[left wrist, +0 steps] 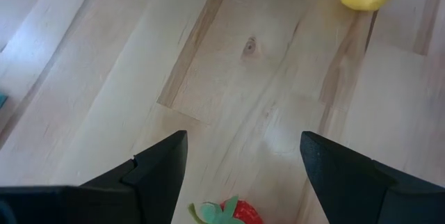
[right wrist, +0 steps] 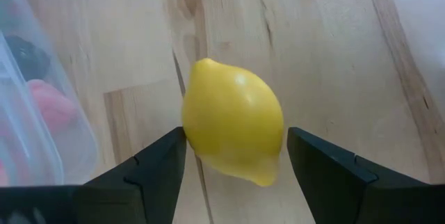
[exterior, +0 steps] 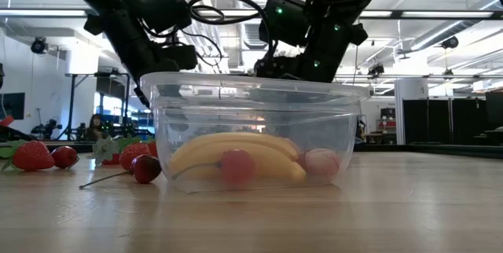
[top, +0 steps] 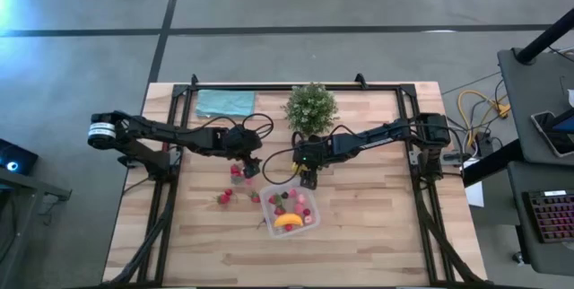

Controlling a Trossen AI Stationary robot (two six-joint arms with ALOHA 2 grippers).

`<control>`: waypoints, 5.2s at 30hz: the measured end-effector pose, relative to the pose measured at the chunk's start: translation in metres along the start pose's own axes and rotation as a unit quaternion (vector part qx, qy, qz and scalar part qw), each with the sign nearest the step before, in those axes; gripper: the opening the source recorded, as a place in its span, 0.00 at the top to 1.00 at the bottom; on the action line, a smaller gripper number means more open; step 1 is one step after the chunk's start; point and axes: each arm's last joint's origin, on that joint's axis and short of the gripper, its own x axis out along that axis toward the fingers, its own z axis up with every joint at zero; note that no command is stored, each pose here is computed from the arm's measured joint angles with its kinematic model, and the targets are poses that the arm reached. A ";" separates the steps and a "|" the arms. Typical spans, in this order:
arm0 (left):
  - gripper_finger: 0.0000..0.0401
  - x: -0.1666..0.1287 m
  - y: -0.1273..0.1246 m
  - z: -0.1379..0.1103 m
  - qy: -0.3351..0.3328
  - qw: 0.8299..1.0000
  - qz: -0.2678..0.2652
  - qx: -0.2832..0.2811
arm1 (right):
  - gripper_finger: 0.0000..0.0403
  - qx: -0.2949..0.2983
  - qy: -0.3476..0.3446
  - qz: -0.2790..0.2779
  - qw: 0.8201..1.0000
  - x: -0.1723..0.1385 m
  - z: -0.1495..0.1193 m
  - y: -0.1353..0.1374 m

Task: Pick and placing Produce into tupperware
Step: Put the yellow lemon into the transparent bin

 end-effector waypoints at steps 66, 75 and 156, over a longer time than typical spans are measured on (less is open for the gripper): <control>0.34 0.000 0.000 0.001 -0.004 1.000 0.001 0.000 | 0.33 0.013 -0.047 0.019 0.999 -0.001 0.011 0.002; 0.34 0.000 0.000 0.000 -0.003 1.000 0.002 0.000 | 0.26 0.014 -0.033 0.023 0.999 0.010 0.012 0.004; 0.34 0.001 -0.001 -0.001 -0.012 1.000 -0.002 -0.015 | 0.49 0.014 -0.036 -0.010 0.999 -0.030 0.053 0.007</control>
